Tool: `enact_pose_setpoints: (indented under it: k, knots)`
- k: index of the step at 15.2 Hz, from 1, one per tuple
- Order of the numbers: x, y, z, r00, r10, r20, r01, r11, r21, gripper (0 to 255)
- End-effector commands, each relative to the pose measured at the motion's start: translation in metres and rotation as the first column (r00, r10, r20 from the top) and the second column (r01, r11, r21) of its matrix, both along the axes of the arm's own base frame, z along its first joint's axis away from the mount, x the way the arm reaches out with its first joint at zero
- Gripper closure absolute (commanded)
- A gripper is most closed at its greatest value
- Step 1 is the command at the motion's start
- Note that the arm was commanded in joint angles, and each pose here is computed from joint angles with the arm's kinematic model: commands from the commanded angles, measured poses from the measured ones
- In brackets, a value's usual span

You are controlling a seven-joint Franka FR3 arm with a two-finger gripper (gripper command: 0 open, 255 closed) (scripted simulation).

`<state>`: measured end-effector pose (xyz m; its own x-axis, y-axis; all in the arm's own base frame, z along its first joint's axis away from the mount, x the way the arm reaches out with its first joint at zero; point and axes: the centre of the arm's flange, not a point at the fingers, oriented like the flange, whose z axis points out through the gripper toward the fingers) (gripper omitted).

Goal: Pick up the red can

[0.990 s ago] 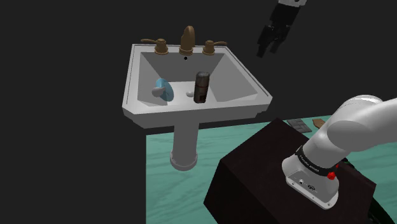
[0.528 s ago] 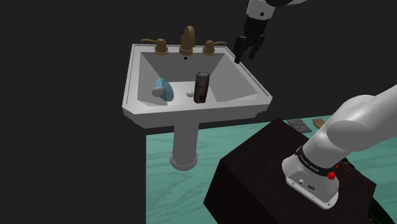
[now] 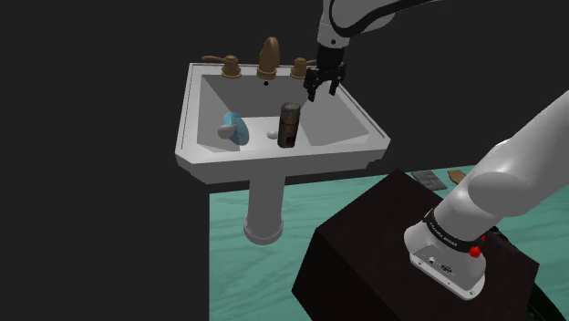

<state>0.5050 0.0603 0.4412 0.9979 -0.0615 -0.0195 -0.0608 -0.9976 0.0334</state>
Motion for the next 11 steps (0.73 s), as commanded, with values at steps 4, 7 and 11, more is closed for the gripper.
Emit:
enact_pose_setpoints:
  k: [4, 7, 11]
  knots:
    - [0.056, 0.007, -0.041, 0.999, -0.029, -0.015, 0.029, 0.999, -0.017, 0]
    - [0.088, 0.012, -0.066, 0.999, -0.046, -0.024, 0.045, 0.999, -0.028, 0]
    - [0.106, 0.014, -0.091, 0.998, -0.055, -0.029, 0.054, 0.998, -0.034, 0]
